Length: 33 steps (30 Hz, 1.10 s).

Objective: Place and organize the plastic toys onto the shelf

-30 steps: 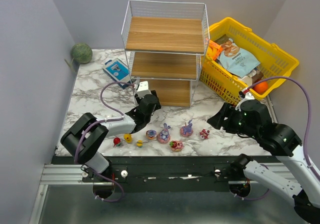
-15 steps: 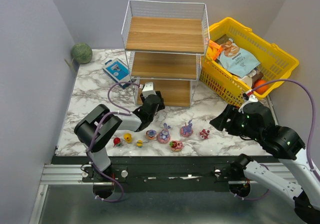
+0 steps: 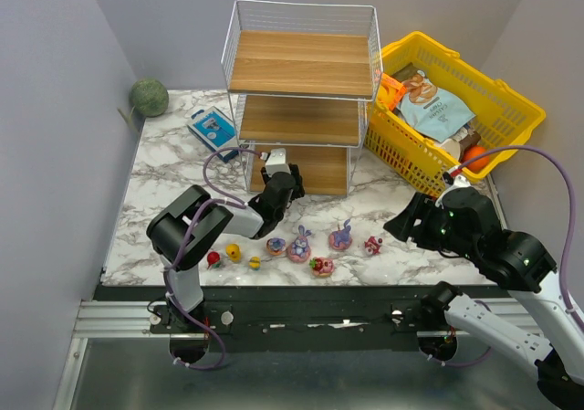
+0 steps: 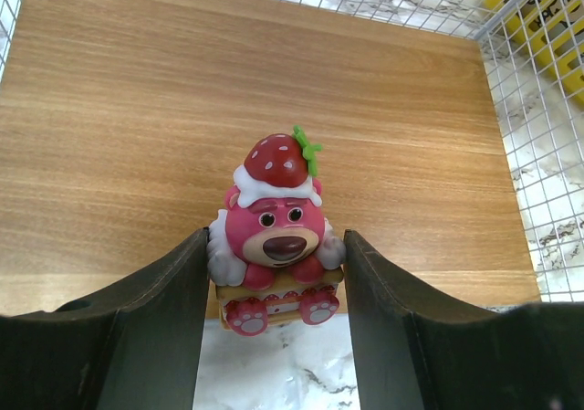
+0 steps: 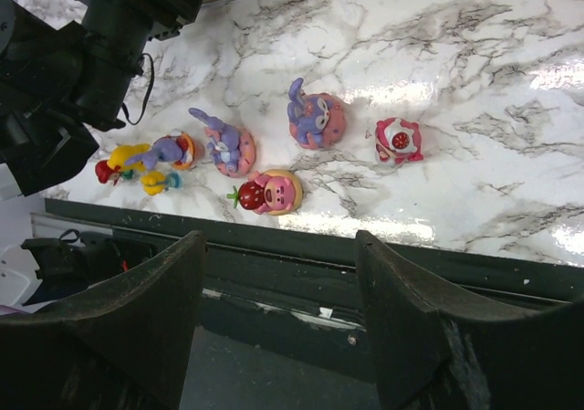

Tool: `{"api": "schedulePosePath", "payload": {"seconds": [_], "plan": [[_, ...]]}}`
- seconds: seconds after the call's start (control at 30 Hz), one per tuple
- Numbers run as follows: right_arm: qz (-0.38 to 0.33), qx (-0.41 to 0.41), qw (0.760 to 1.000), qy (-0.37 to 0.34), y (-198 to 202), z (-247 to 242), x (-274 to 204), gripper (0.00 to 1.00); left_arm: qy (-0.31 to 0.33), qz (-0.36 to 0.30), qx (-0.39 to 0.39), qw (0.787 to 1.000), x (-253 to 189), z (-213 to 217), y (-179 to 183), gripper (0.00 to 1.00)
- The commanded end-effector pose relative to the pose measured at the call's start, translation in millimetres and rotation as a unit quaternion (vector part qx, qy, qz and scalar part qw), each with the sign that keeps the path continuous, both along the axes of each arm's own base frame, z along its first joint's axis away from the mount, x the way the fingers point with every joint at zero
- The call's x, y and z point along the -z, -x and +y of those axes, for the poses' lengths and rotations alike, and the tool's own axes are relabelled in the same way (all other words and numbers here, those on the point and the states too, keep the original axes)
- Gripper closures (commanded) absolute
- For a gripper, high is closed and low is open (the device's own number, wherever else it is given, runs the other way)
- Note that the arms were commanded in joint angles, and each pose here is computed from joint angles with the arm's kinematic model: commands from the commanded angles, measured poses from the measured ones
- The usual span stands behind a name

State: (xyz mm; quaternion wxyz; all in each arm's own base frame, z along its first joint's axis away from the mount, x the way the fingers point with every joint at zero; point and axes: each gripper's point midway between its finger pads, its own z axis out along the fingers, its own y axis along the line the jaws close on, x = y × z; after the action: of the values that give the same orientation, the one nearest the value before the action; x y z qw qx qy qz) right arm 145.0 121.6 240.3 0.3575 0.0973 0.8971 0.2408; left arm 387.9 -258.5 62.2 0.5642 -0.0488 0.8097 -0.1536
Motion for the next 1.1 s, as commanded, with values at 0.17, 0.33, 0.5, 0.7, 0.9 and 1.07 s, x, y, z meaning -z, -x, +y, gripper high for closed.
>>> {"api": "schedulePosePath", "payload": {"seconds": [0.17,0.33,0.5,0.7,0.9,1.07], "plan": [[0.000,0.015,1.000,0.002,0.0,-4.7,-2.1,0.27,-0.006,0.017,0.022,1.000,22.0,-5.5,0.8,1.00],[0.002,0.014,1.000,0.002,-0.4,-3.8,-0.3,0.27,-0.008,0.027,0.028,0.999,32.0,-2.6,8.9,1.00],[0.003,0.011,1.000,0.000,0.0,-2.3,1.2,0.27,-0.016,0.036,0.033,0.999,42.4,-0.2,17.9,0.99],[0.004,0.011,1.000,0.001,-0.3,-2.0,3.0,0.27,-0.048,0.038,0.029,0.998,52.6,3.0,24.3,0.94],[0.008,0.009,1.000,0.000,0.5,-1.3,5.3,0.27,-0.069,0.043,0.029,0.996,60.5,2.5,26.8,0.93],[0.007,0.009,1.000,-0.002,1.6,-1.6,5.7,0.27,-0.079,0.043,0.027,0.996,61.2,2.8,25.7,0.88]]}}
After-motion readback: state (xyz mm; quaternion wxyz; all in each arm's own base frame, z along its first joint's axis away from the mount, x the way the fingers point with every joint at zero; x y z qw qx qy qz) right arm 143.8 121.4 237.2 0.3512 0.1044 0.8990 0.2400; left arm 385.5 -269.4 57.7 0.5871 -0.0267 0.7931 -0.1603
